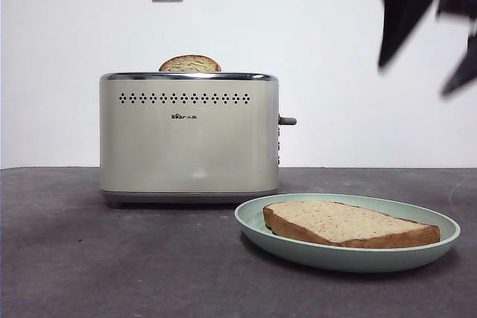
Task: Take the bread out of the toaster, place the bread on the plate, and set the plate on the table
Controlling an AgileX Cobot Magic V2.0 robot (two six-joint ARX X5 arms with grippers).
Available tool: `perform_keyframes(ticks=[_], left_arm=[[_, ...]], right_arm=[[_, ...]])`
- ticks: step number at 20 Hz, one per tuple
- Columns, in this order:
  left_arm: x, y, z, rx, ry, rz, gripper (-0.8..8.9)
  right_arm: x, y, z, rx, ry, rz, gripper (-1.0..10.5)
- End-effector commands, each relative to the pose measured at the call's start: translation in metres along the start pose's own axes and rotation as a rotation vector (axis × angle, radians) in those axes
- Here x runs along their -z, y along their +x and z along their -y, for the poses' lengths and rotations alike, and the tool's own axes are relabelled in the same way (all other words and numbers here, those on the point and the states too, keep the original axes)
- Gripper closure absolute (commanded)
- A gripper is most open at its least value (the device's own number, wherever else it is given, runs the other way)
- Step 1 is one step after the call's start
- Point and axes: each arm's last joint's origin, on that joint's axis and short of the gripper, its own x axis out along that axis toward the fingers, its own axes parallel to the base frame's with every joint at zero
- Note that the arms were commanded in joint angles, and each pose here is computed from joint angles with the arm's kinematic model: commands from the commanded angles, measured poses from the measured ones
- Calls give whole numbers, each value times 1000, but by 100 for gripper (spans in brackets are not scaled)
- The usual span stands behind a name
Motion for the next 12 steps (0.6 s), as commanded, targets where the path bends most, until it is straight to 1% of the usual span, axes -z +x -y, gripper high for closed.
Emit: perform_keyframes(ticks=[1, 4, 6, 9, 12], left_arm=[[1, 9, -4, -132, 10, -56, 338], [3, 16, -8, -231, 15, -119, 344], [3, 20, -9, -280, 20, -145, 344], [2, 22, -9, -282, 14, -144, 346], [0, 23, -9, -282, 7, -118, 346]], right_arm=[[14, -45, -19, -76, -31, 138, 480], [31, -81, -34, -117, -78, 260, 480], [42, -101, -41, -129, -100, 328, 480], [58, -123, -49, -129, -129, 406, 480], [68, -133, -53, -131, -140, 442, 480]])
